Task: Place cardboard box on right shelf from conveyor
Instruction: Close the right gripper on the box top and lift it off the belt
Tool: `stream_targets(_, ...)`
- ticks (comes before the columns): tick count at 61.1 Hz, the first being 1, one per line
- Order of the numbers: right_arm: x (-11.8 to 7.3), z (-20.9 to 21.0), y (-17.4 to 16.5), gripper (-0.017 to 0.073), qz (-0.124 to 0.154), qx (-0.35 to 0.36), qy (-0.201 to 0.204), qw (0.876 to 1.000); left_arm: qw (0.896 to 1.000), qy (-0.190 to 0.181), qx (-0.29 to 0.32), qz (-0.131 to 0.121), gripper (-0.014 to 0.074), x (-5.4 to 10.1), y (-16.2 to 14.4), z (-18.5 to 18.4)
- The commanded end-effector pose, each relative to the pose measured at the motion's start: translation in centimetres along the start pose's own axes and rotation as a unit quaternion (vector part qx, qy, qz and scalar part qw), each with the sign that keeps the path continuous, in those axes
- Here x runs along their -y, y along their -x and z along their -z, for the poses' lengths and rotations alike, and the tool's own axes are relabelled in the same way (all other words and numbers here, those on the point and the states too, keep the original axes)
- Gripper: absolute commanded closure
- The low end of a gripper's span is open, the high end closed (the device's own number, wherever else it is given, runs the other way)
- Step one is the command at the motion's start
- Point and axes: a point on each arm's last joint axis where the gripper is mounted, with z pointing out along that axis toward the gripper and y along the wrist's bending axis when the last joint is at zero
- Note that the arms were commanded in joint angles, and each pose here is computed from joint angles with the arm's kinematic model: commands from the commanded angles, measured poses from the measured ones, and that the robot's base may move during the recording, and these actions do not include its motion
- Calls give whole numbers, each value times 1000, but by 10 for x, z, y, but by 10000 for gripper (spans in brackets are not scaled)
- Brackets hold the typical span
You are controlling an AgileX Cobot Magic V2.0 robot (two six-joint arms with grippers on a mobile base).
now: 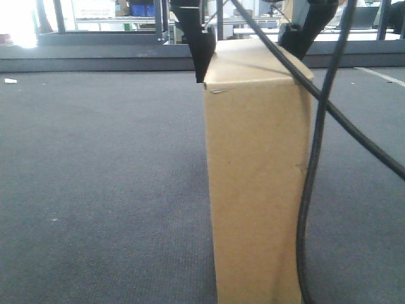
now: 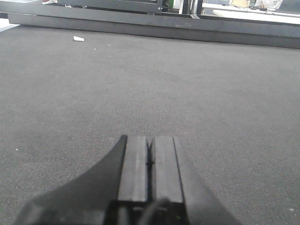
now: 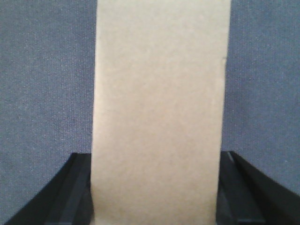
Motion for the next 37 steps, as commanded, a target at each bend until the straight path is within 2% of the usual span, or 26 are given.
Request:
stream_targets(1, 15, 34, 2, 183, 1, 26, -1, 1000, 999, -2, 46, 5, 713, 0, 9, 1)
stream_targets(12, 31, 60, 8, 184, 19, 62, 30, 997, 999, -2, 46, 5, 713, 0, 9, 1)
stream_targets(17, 43, 70, 13, 184, 41, 76, 33, 996, 999, -2, 46, 5, 713, 0, 9, 1)
stream_targets(29, 83, 89, 31, 184, 94, 101, 46, 989, 999, -2, 46, 5, 713, 0, 9, 1)
stream_targets(37, 109, 95, 40, 184, 116, 135, 86, 980, 999, -2, 46, 5, 713, 0, 9, 1)
